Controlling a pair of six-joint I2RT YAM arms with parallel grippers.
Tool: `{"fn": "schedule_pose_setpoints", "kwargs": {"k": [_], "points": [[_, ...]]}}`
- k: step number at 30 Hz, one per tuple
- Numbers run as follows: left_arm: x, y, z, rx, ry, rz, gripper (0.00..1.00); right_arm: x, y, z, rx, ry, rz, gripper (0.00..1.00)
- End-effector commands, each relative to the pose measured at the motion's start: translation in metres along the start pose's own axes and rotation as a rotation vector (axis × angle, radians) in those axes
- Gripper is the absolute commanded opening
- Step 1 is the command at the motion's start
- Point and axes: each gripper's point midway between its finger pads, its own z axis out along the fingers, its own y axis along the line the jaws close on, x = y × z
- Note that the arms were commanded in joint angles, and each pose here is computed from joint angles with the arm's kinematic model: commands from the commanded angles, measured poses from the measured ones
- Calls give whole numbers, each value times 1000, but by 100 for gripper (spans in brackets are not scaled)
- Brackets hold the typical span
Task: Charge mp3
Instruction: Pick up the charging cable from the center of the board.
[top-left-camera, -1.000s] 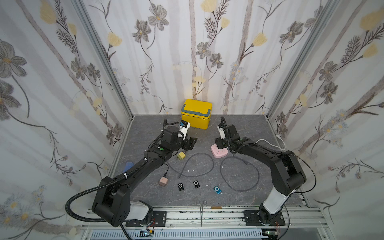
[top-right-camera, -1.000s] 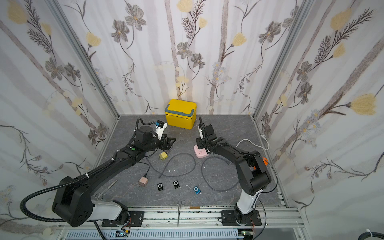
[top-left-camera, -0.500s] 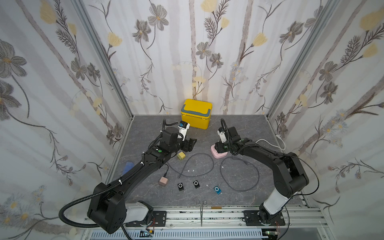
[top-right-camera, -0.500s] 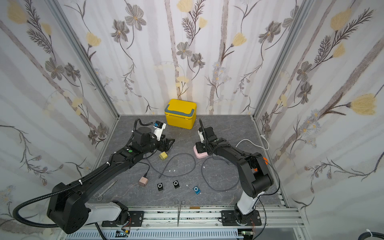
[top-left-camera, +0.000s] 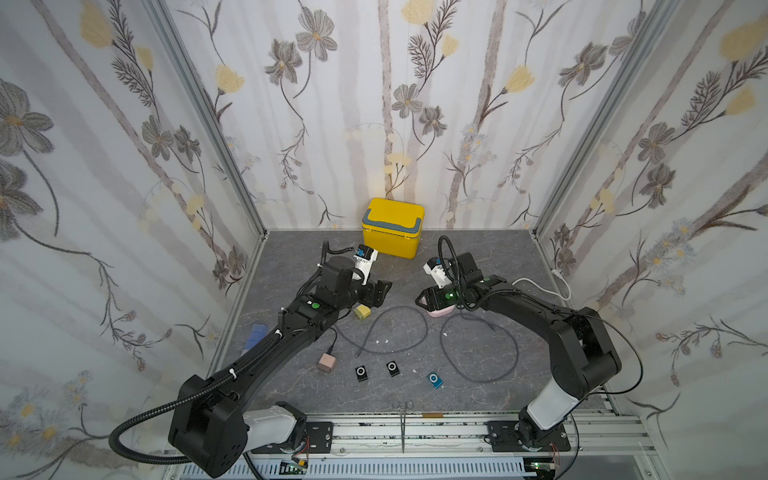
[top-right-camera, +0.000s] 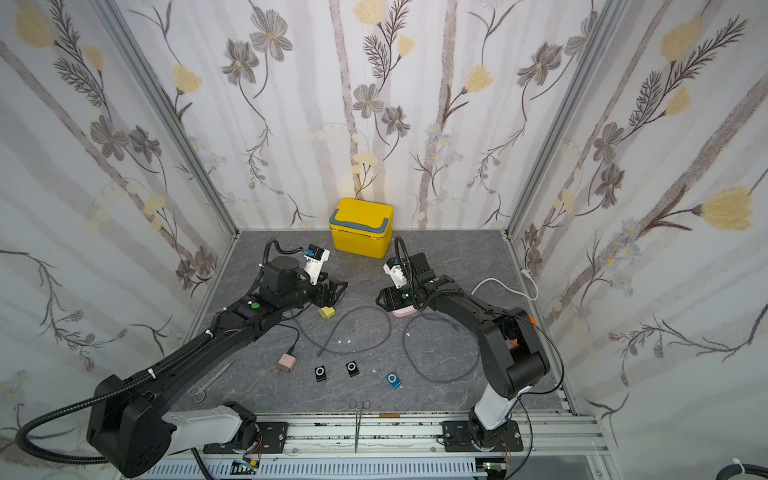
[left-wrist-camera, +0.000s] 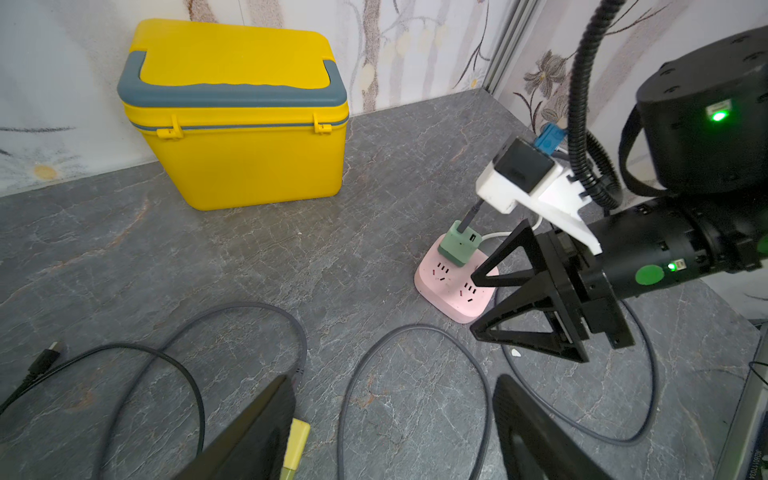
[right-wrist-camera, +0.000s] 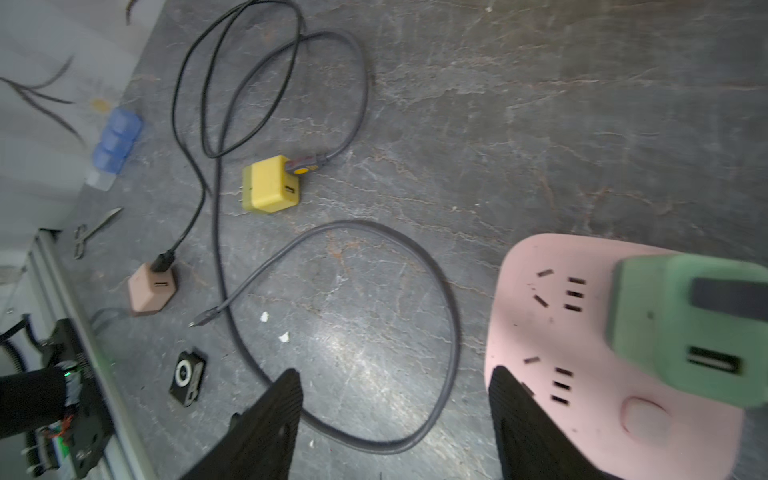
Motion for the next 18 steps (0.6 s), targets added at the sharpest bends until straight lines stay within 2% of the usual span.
{"fn": "schedule_pose_setpoints", "kwargs": {"k": [1,7,14,18], "points": [[-5,1,-7,-15,-11,-6,79,-9,41,-3,-241,-11,-41,74],[-12,5,-18,-59,-15,-20,81,-24,85,-14,-534,-22,-25,82],[-20,9,-32,-103,-39,-32,85,-38,101,-33,-587,-58,-58,86],[-25,10,-36,-126,-42,-25,85,-45,114,-54,-601,-98,-87,84]]}}
